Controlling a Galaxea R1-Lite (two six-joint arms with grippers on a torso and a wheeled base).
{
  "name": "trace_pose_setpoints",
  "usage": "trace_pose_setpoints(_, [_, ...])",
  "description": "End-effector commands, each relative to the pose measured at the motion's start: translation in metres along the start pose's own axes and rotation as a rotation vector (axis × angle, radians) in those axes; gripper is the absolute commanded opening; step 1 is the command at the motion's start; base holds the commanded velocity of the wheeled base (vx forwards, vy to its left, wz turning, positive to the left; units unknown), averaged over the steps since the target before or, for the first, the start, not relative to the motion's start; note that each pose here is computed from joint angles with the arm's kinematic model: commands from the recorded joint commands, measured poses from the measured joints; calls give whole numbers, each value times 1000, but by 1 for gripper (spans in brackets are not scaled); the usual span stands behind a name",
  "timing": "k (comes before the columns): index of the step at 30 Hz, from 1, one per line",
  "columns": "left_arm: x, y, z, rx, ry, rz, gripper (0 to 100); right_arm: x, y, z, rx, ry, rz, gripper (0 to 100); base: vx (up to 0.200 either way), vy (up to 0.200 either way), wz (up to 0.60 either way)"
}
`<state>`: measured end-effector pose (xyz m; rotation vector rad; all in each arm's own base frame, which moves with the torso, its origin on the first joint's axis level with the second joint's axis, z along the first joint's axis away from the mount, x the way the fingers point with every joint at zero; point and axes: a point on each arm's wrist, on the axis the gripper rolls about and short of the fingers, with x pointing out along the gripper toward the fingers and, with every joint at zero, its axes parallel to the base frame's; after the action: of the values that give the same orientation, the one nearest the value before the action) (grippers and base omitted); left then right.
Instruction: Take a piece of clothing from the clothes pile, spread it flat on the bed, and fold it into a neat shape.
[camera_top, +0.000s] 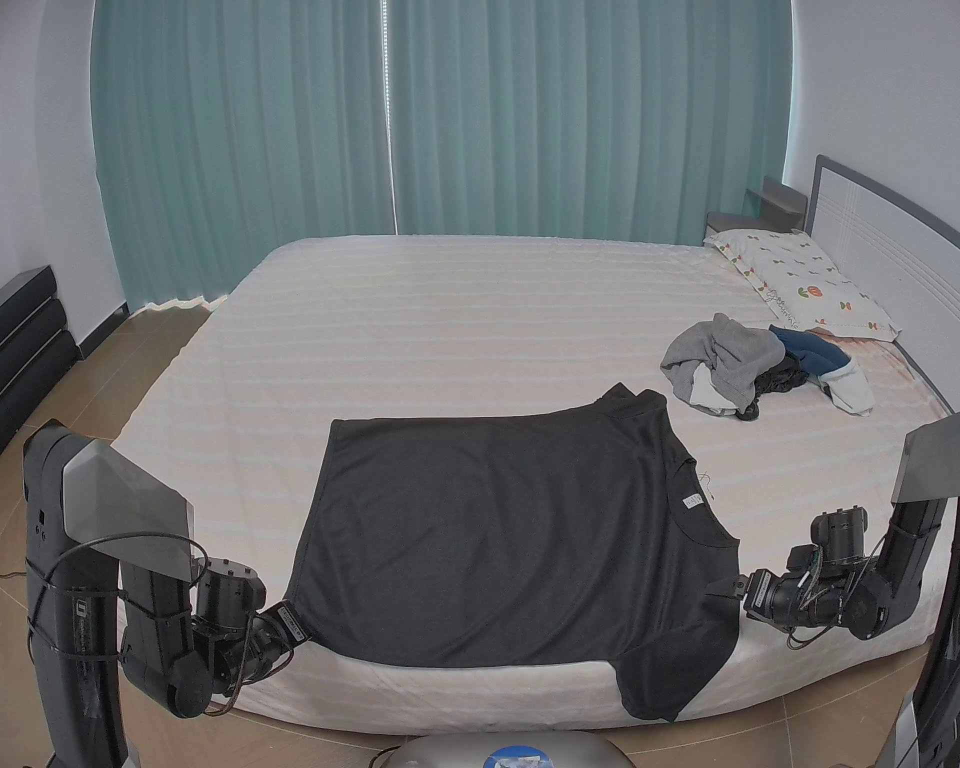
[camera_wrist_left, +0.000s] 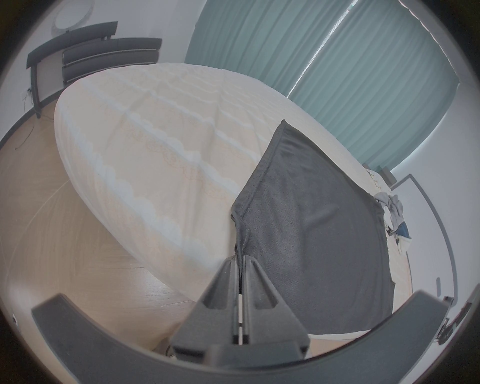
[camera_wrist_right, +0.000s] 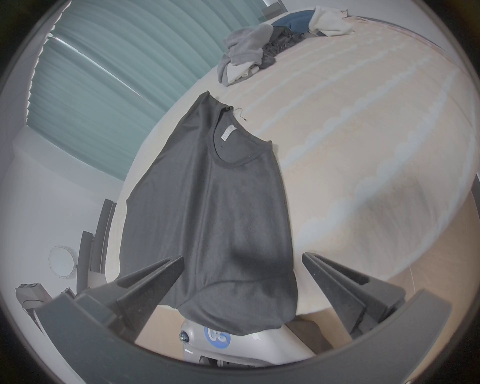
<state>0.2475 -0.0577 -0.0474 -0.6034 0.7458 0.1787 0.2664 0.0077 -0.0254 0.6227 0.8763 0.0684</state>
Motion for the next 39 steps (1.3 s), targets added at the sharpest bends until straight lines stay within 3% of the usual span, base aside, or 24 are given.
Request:
trace_pose_setpoints(1, [0, -1, 2, -20, -6, -10, 0, 8, -2, -1, 1, 6, -2, 100, 0, 0, 0])
trace_pose_setpoints(2, [-1, -1, 2, -22, 2, -13, 0, 8, -3, -1, 1, 7, -3, 100, 0, 0, 0])
trace_pose_setpoints(3, [-1, 0, 1, -21, 6, -13, 0, 9, -3, 0, 1, 7, -3, 0, 0, 0, 0])
trace_pose_setpoints(11, [-1, 4, 7, -38, 5, -17, 0, 23, 0, 11, -7, -66, -50, 0, 0, 0, 0])
trace_pose_setpoints(22, [-8, 6, 13, 8, -36, -26, 0, 34, 16, 47, -2, -211, -2, 0, 0, 0, 0])
trace_pose_setpoints(32, [-4, 4, 12, -3, -32, -35, 0, 53, 17, 60, -18, -243, 19, 0, 0, 0, 0])
trace_pose_setpoints(33, [-4, 5, 12, -5, -30, -35, 0, 55, 16, 60, -20, -243, 24, 100, 0, 0, 0])
trace_pose_setpoints(39, [-2, 6, 10, -2, -24, -26, 0, 50, 15, 55, -16, -244, 37, 100, 0, 0, 0])
